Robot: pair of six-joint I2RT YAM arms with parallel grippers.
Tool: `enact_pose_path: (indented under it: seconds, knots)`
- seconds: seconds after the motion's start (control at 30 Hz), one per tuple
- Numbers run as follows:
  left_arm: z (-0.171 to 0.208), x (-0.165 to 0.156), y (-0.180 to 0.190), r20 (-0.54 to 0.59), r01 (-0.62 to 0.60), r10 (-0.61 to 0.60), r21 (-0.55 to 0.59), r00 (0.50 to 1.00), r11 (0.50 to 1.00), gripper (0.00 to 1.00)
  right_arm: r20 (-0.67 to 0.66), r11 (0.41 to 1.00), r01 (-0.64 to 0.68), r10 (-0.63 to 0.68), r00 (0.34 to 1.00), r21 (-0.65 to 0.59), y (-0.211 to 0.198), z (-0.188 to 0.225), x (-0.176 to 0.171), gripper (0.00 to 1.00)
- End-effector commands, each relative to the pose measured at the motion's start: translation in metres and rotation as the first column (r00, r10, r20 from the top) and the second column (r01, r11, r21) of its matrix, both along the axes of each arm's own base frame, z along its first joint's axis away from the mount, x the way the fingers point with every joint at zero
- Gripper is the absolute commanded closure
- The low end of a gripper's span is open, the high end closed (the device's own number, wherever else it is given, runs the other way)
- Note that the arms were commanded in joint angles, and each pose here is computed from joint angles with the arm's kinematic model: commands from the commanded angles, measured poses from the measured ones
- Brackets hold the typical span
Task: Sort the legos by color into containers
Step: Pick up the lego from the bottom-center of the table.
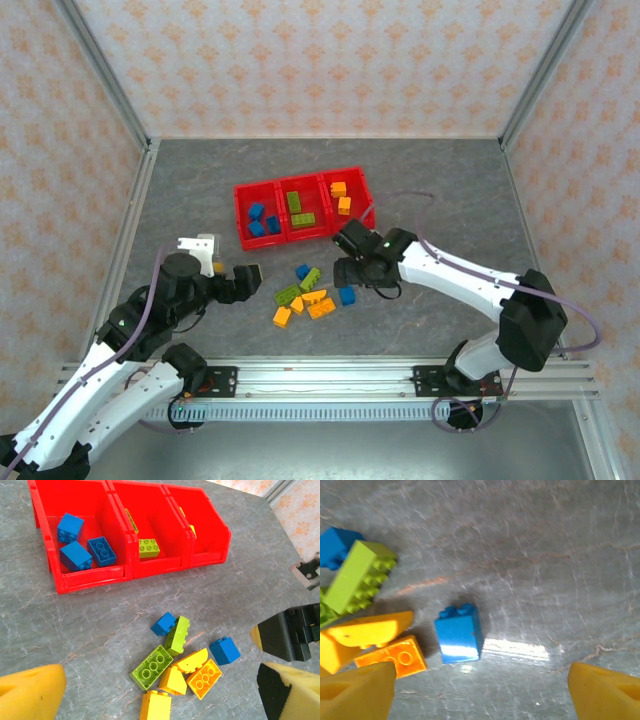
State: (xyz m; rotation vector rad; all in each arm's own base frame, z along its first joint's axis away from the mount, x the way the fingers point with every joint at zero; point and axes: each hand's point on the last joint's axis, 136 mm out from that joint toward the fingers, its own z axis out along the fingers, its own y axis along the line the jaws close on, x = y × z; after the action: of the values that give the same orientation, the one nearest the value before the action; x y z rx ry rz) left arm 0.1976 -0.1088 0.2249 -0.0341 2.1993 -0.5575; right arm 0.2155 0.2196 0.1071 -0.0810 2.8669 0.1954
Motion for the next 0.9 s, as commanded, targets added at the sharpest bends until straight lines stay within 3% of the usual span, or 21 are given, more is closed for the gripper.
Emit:
enact_pose_path:
  seconds: [0.0,0.37,0.87]
  knots:
    - [-0.001,0.002,-0.001,0.007,-0.002,0.002,-0.007,1.0,1.0,0.01,-0.012,1.0,-0.007,0.007,1.0,0.003,-0.003,-0.002,-0.007,0.14]
    - [0.0,0.002,0.002,0.012,-0.014,0.014,-0.007,1.0,1.0,0.01,-0.096,0.996,-0.087,0.089,0.991,0.024,0.015,-0.045,-0.014,0.21]
    - [0.002,0.002,0.005,0.021,-0.031,0.031,-0.009,0.999,0.999,0.01,-0.132,0.991,-0.103,0.091,0.987,-0.088,0.018,-0.085,0.0,0.44]
